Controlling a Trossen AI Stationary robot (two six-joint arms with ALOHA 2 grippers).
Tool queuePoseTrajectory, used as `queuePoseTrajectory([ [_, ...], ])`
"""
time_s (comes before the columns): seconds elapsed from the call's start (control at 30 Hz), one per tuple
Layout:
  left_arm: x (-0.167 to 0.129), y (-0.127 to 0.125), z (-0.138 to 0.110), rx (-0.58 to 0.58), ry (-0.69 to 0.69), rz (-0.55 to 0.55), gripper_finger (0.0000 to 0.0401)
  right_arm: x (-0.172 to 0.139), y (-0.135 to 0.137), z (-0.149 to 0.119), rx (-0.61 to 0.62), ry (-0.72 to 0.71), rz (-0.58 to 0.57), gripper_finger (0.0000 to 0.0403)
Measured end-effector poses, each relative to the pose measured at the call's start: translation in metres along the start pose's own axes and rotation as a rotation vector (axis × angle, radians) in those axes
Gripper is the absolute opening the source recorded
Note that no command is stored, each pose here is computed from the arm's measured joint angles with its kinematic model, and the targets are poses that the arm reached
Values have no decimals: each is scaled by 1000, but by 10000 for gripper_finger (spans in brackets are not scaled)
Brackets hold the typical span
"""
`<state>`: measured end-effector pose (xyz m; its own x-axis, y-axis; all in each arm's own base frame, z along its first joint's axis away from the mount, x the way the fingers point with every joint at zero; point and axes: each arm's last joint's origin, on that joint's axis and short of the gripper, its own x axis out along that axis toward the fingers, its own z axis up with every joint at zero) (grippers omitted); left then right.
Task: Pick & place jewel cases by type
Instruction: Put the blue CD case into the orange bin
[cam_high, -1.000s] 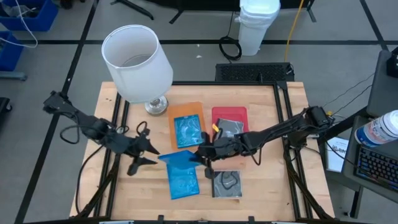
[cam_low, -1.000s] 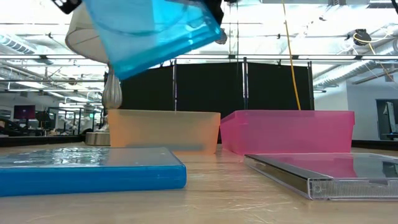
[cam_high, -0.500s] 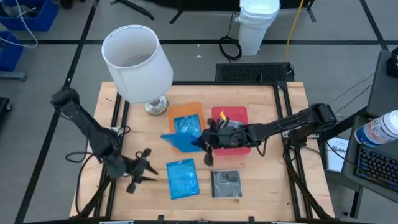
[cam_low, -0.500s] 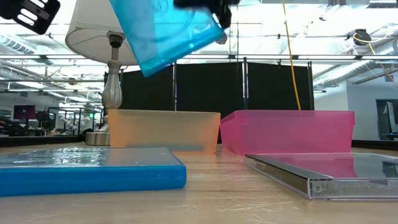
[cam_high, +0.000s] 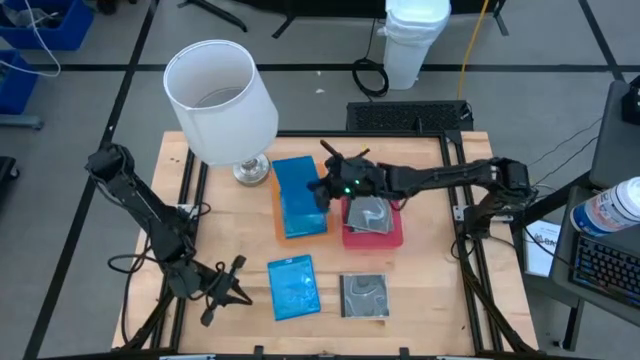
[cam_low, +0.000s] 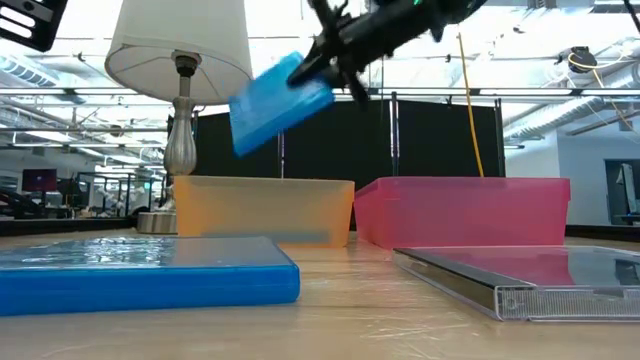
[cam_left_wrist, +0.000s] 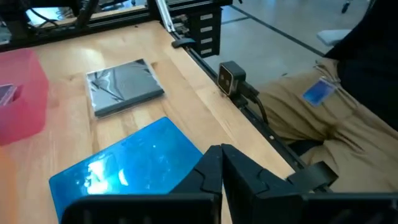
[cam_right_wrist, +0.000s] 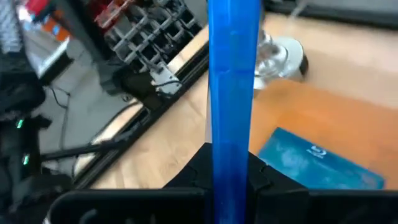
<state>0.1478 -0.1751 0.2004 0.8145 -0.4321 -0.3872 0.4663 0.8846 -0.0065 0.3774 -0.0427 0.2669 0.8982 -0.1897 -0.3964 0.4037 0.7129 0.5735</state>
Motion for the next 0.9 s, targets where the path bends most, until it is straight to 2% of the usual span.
queuePoseTrajectory([
  [0.17,-1,-3,-1,35,2,-13,6,24,-20,-12,137,86,-19,21],
  [0.37,-2,-5,-1,84,1,-24,32,46,-37,-24,151,107,-60,13],
  [0.57,-2,-5,-2,92,10,-23,53,59,-51,-33,186,124,-99,21],
  [0.73,-2,-5,-3,103,19,-22,56,66,-54,-36,181,149,-58,17],
  [0.9,-2,-5,-3,104,23,-21,47,66,-47,-39,61,163,8,34],
])
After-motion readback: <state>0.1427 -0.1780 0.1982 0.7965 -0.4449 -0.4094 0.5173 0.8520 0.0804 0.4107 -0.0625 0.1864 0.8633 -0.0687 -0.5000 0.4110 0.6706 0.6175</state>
